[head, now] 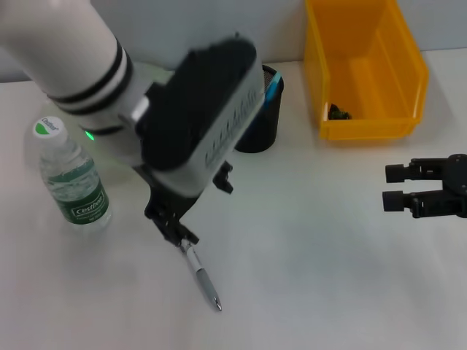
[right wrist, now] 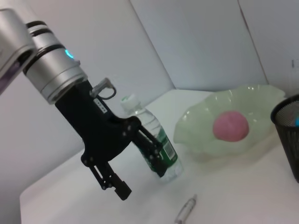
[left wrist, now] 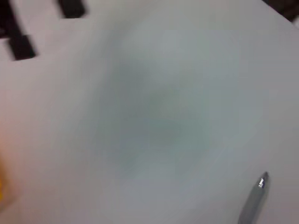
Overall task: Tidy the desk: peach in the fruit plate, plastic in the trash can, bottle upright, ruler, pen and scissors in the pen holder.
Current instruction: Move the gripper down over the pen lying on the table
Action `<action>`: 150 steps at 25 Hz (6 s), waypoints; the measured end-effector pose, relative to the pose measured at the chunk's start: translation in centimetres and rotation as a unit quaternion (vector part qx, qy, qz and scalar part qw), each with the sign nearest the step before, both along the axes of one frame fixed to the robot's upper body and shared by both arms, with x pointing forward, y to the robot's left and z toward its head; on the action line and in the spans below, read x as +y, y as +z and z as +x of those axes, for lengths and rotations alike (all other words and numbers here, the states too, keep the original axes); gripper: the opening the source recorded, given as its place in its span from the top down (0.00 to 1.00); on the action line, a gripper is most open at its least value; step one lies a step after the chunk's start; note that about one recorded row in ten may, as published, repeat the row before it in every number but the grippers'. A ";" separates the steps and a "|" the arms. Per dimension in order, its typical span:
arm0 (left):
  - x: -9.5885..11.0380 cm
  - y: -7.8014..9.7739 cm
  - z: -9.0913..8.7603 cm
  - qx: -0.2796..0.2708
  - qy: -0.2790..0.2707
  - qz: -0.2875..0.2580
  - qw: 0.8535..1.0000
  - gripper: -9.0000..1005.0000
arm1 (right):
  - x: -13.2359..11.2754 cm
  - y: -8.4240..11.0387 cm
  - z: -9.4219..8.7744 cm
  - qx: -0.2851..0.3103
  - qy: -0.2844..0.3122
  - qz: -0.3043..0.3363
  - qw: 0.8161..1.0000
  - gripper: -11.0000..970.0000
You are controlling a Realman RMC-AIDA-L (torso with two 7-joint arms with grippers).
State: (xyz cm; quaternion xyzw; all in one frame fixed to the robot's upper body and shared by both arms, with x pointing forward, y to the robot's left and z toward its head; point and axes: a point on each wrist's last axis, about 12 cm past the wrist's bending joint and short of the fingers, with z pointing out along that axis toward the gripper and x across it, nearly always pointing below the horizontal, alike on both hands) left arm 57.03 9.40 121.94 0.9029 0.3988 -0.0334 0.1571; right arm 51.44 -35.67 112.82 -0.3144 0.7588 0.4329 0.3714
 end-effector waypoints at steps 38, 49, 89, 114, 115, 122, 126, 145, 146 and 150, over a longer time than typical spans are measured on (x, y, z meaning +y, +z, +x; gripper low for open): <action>-4.1 -5.4 -2.1 -0.045 -0.207 0.121 0.970 0.19 | 2.1 0.3 2.5 0.047 0.054 -0.057 0.996 0.20; -4.3 -5.9 -2.0 -0.043 -0.214 0.126 0.968 0.19 | 2.0 -0.1 2.2 0.058 0.054 -0.060 0.995 0.20; -4.5 -7.7 -2.0 -0.058 -0.257 0.138 0.955 0.41 | 2.2 0.4 2.9 0.047 0.053 -0.065 0.995 0.21; -4.1 -8.9 -1.9 -0.060 -0.266 0.133 0.953 0.56 | 1.9 0.4 2.8 0.055 0.050 -0.070 0.995 0.21; -4.1 -8.9 -1.9 -0.060 -0.266 0.134 0.953 0.56 | 1.9 0.4 2.8 0.056 0.050 -0.069 0.995 0.21; -4.2 -8.9 -1.8 -0.066 -0.270 0.134 0.951 0.59 | 1.9 0.4 2.7 0.056 0.049 -0.068 0.995 0.21; -4.1 -8.9 -1.8 -0.067 -0.271 0.135 0.951 0.60 | 1.9 0.4 2.7 0.056 0.048 -0.068 0.995 0.21; -3.9 -9.1 -1.6 -0.062 -0.266 0.137 0.952 0.63 | 1.8 0.5 2.7 0.061 0.047 -0.066 0.995 0.21; -3.8 -9.1 -1.6 -0.062 -0.266 0.138 0.952 0.63 | 1.8 0.4 2.7 0.064 0.046 -0.066 0.995 0.21; -3.8 -9.2 -1.6 -0.061 -0.265 0.138 0.952 0.63 | 1.7 0.4 2.6 0.066 0.045 -0.065 0.995 0.21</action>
